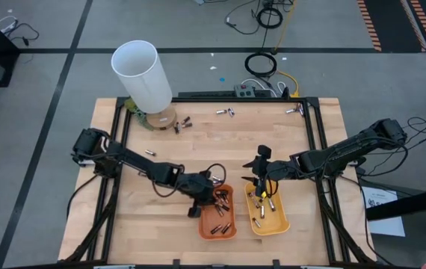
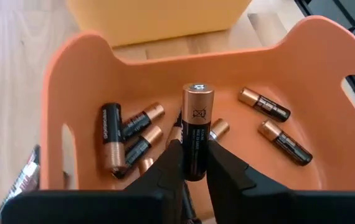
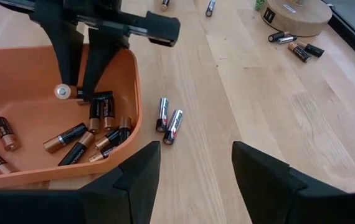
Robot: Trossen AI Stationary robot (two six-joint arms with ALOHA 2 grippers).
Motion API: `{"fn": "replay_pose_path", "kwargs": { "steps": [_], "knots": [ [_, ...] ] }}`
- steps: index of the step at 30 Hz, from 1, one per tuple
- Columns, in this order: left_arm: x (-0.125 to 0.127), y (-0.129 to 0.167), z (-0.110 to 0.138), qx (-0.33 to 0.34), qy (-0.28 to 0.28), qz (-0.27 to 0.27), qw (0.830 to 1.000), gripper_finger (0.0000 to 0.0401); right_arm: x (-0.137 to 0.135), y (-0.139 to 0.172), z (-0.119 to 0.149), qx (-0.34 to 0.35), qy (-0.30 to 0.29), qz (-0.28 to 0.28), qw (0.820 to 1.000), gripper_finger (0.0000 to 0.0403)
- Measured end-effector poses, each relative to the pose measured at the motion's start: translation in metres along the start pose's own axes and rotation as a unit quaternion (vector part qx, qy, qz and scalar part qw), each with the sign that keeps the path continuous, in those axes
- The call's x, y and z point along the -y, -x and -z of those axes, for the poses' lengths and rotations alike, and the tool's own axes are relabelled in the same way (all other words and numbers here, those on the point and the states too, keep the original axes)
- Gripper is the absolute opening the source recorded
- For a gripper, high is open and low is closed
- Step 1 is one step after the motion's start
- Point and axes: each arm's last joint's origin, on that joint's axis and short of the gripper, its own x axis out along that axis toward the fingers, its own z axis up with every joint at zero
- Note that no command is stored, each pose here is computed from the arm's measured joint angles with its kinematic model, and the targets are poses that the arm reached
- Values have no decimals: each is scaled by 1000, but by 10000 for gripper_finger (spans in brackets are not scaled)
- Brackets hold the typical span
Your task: Sort batteries
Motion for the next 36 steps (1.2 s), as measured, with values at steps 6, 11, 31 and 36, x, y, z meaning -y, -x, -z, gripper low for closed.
{"fn": "replay_pose_path", "kwargs": {
  "steps": [6, 11, 31, 36],
  "knots": [
    [0, 0, -3, 8, -34, -3, 999, 151, 0, 0, 0, 0, 0, 0, 1000, 192],
    [-1, 2, -5, 14, -34, -26, 999, 176, 0, 0, 0, 0, 1, 0, 1000, 192],
    [-30, 101, -11, 74, -100, -151, 981, 180, 89, 31, -72, -163, 76, 178, 967, 192],
    [-46, 123, 14, 167, -93, -227, 955, 180, 154, 38, -73, -254, 57, 220, 940, 192]
  ]
}}
